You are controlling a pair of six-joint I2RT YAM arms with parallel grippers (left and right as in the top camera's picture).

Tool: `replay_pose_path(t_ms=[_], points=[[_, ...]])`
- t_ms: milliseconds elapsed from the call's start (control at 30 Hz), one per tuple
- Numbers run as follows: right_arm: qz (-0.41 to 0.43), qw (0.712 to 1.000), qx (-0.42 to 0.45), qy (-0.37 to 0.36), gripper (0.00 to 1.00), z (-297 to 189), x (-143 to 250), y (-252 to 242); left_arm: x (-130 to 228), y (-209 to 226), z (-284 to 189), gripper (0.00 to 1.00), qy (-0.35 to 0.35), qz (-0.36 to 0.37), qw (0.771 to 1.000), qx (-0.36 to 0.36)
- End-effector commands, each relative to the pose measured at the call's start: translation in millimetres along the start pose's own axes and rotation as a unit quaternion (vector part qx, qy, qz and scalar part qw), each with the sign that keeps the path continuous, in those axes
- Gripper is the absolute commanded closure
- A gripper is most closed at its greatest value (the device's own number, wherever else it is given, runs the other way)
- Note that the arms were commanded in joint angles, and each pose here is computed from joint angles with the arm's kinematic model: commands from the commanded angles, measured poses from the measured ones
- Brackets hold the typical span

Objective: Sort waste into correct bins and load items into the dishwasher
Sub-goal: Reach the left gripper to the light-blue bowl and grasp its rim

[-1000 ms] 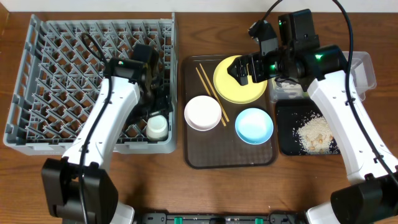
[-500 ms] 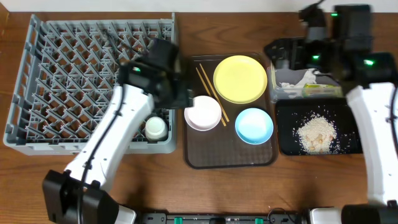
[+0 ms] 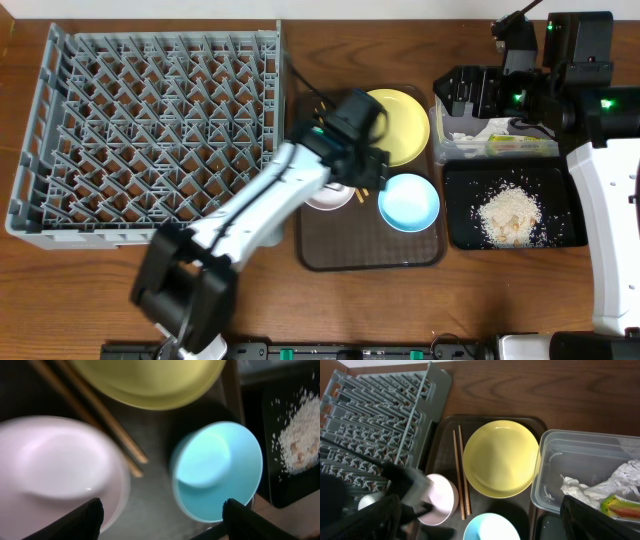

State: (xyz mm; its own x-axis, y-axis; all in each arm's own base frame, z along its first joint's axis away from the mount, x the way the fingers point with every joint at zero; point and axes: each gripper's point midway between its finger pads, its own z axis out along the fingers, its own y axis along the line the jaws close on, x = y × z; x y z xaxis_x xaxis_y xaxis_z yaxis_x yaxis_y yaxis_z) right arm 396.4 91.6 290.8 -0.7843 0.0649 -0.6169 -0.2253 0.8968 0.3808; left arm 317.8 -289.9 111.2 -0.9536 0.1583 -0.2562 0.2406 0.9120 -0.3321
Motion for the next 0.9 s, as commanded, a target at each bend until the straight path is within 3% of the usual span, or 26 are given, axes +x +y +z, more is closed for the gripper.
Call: replay_pose_path(t_ms=[0,233,433,567,667,800,867], points=[[0.003,1.000,0.003,-0.002,0.01,-2.0,-2.4,-2.0,12.9,-19.5,28.8,0.23,0.028,-0.008,1.000,0.007],[0.003,1.000,0.004,0.004,0.01,-2.0,0.9,-2.5,34.5,-30.3,71.9,0.29,0.061,0.013,0.998,-0.003],[0.004,1.000,0.017,0.006,0.01,-1.9,2.4,-7.0,39.5,-18.2,87.0,0.48,0.081,-0.025,0.996,-0.014],[0.004,1.000,0.021,0.006,0.01,-1.9,2.4,-8.4,46.3,-15.6,98.0,0.52,0.098,-0.034,0.995,-0.015],[0.004,1.000,0.021,0.006,0.01,-1.9,2.3,-8.5,46.1,-12.9,99.9,0.62,0.104,-0.044,0.994,-0.010],[0.005,1.000,0.030,0.006,0.01,-2.1,2.4,-11.7,44.8,-11.1,99.7,0.90,0.103,-0.051,0.993,-0.012],[0.005,0.999,0.031,0.007,0.01,-2.0,3.0,-12.1,44.6,-10.8,99.7,0.92,0.102,-0.051,0.993,-0.013]])
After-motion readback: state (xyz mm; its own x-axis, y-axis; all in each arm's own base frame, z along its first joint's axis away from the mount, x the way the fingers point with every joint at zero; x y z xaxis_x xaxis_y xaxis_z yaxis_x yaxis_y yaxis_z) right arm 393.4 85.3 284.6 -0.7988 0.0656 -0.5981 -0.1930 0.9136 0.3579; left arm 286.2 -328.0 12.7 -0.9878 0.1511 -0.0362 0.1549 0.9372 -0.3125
